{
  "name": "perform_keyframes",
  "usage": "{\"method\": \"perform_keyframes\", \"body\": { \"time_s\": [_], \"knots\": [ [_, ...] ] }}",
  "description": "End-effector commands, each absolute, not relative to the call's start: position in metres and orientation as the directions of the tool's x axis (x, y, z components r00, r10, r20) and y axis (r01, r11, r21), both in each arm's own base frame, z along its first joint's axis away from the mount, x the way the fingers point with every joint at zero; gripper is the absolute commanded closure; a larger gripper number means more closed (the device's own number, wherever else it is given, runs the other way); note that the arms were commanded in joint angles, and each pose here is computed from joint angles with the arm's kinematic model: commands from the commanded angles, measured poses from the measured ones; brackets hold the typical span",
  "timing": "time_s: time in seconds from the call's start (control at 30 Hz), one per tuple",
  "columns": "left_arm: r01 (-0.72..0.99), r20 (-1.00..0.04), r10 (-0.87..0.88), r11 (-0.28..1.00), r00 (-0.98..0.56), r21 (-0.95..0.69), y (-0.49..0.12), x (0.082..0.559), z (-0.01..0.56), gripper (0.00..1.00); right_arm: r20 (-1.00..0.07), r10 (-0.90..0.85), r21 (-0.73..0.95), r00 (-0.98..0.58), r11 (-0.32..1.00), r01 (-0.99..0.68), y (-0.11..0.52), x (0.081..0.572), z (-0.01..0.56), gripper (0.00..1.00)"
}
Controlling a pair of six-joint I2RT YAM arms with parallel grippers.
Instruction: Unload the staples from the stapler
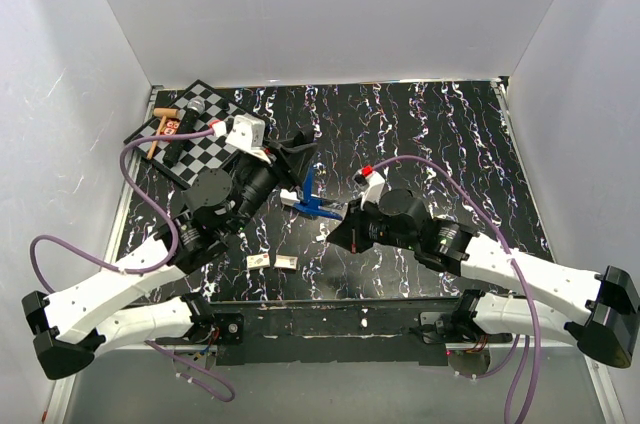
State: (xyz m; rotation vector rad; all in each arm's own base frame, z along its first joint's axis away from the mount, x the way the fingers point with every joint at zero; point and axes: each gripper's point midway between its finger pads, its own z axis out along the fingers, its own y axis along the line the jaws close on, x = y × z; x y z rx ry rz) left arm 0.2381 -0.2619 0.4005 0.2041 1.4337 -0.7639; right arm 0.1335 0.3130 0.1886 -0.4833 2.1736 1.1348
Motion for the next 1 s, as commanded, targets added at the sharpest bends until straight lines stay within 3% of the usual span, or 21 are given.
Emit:
{"method": "perform_keyframes", "body": {
  "time_s": [0.0, 0.3, 0.57, 0.97],
  "knots": [
    [0.605, -0.878, -0.479, 0.696, -0.011, -0.388, -0.244, 0.224, 0.45, 1.0, -0.714, 0.116, 0.625, -0.691, 0.55, -0.554, 0.324, 0.154, 0.219, 0.99],
    [0.614, -0.878, -0.474, 0.672, -0.072, -0.414, -0.244, 0.216, 0.439, 1.0, -0.754, 0.176, 0.579, -0.633, 0.634, -0.513, 0.313, 0.176, 0.224, 0.99],
    [0.641, -0.898, -0.412, 0.65, -0.157, -0.41, -0.249, 0.204, 0.417, 1.0, -0.833, 0.108, 0.446, -0.543, 0.711, -0.543, 0.299, 0.19, 0.24, 0.99],
    [0.655, -0.904, -0.36, 0.63, -0.229, -0.417, -0.259, 0.197, 0.388, 1.0, -0.881, 0.06, 0.369, -0.469, 0.709, -0.601, 0.289, 0.189, 0.264, 0.99]
  ]
}}
